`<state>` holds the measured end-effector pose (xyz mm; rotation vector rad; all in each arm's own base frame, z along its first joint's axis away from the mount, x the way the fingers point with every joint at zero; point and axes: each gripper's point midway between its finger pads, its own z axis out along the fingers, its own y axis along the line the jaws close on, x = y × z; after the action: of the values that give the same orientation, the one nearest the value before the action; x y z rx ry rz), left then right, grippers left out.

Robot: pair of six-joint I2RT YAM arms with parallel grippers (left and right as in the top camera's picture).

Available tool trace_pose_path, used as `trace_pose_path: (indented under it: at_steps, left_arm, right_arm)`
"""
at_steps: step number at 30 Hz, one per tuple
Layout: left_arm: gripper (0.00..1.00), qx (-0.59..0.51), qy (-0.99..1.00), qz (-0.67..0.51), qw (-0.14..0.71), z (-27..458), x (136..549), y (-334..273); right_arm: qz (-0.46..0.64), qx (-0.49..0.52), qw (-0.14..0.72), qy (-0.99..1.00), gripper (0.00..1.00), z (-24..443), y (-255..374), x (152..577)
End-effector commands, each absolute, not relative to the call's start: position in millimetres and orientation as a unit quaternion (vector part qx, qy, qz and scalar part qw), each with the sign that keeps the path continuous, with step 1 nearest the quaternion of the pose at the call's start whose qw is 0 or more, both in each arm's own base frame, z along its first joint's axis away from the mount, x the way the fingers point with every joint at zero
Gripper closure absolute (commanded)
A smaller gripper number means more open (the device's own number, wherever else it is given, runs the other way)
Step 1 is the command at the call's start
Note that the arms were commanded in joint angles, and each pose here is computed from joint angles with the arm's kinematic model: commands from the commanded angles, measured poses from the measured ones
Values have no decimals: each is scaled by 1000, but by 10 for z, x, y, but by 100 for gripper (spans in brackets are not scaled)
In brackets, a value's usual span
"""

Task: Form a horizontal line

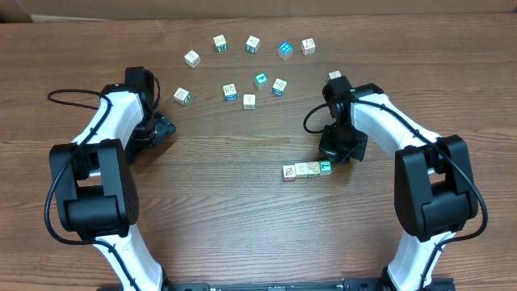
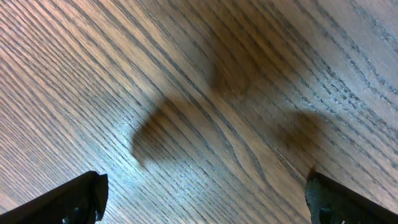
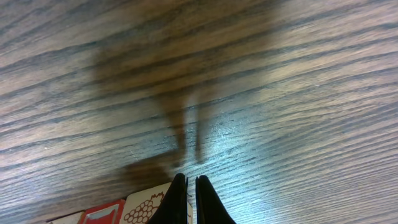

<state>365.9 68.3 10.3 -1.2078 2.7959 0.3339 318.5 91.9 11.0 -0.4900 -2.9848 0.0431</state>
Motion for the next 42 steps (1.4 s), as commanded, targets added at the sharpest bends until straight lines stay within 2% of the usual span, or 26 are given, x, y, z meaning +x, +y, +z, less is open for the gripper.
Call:
trace_pose_path:
  at_steps: [1,16,25,31,35,36,38,40,42]
  left_arm:
    - [1,-389,911,128,41,111,3628,742]
    - [0,-389,911,128,41,111,3627,743]
    - [1,-389,911,128,41,111,3628,742]
    - [0,-389,911,128,41,111,3628,742]
    - [0,-389,911,128,41,111,3628,742]
    - [1,-389,911,128,41,111,3627,743]
    - [1,-389,911,128,41,111,3628,742]
    - [1,-389,911,128,41,111,3628,742]
    - [0,-389,911,128,41,111,3627,743]
  right_arm:
    - [2,-162,44,-986,96,224,941,3204]
    - [29,-162,24,-986,96,222,836,3270]
    - [25,-135,-59,-989,96,232,839,3667]
    - [12,-124,-93,-988,92,255,886,3843]
    - [8,-125,-104,-987,72,266,899,3898]
    - [8,-125,-107,-986,62,268,899,3910]
    - [12,-126,-113,-986,36,275,886,3936]
    - [22,-127,-120,-984,0,282,847,3956]
    - [36,-129,-127,-983,0,291,798,3977]
